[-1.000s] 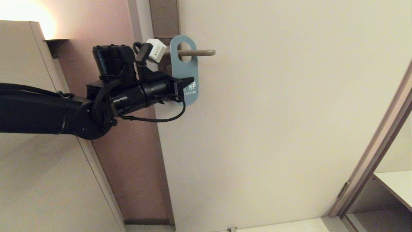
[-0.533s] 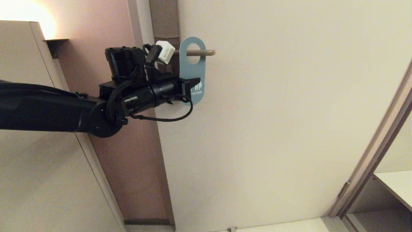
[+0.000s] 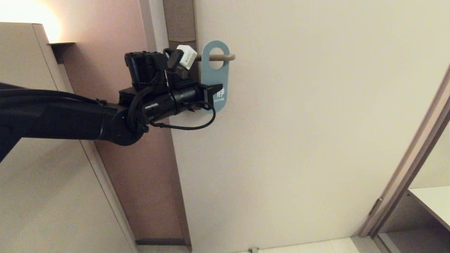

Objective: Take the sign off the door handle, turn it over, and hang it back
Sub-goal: Take down the sign

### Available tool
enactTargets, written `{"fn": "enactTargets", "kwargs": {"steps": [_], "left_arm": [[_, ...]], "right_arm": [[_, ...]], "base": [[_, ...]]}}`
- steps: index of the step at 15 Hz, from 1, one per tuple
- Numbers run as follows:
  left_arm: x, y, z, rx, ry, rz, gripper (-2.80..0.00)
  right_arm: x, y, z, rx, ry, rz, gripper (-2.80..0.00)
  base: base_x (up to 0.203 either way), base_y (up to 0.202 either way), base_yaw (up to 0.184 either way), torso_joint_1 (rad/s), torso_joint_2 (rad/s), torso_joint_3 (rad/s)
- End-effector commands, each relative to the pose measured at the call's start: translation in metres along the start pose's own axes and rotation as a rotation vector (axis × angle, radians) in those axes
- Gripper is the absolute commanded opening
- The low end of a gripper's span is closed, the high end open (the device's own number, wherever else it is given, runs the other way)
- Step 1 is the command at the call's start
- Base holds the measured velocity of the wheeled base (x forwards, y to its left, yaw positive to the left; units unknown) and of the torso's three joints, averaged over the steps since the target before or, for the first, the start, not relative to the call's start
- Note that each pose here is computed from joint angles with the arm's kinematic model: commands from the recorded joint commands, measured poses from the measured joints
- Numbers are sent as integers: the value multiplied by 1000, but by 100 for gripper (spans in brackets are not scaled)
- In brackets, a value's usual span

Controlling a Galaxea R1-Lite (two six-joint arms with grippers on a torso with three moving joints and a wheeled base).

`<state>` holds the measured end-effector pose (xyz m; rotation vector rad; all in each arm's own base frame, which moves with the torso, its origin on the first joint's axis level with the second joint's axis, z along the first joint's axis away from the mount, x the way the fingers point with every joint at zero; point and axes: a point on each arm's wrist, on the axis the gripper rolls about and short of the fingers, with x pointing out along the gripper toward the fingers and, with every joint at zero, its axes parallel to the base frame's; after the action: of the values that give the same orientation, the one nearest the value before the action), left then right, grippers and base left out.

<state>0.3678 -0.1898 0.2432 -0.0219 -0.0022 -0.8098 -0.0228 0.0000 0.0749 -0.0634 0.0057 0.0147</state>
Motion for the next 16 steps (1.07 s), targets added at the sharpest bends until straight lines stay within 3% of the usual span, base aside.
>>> {"fn": "enactTargets", "kwargs": {"steps": [1,16], "left_arm": [[4,0,0,2,-7,-6,-280],[15,-29,7,3,-16,-78,-280]], "right_arm": [[0,0,0,0,0,1,-280],[0,0,0,-1,0,1,-280]], "base": [[0,0,0,0,0,0],[0,0,0,0,0,0]]}}
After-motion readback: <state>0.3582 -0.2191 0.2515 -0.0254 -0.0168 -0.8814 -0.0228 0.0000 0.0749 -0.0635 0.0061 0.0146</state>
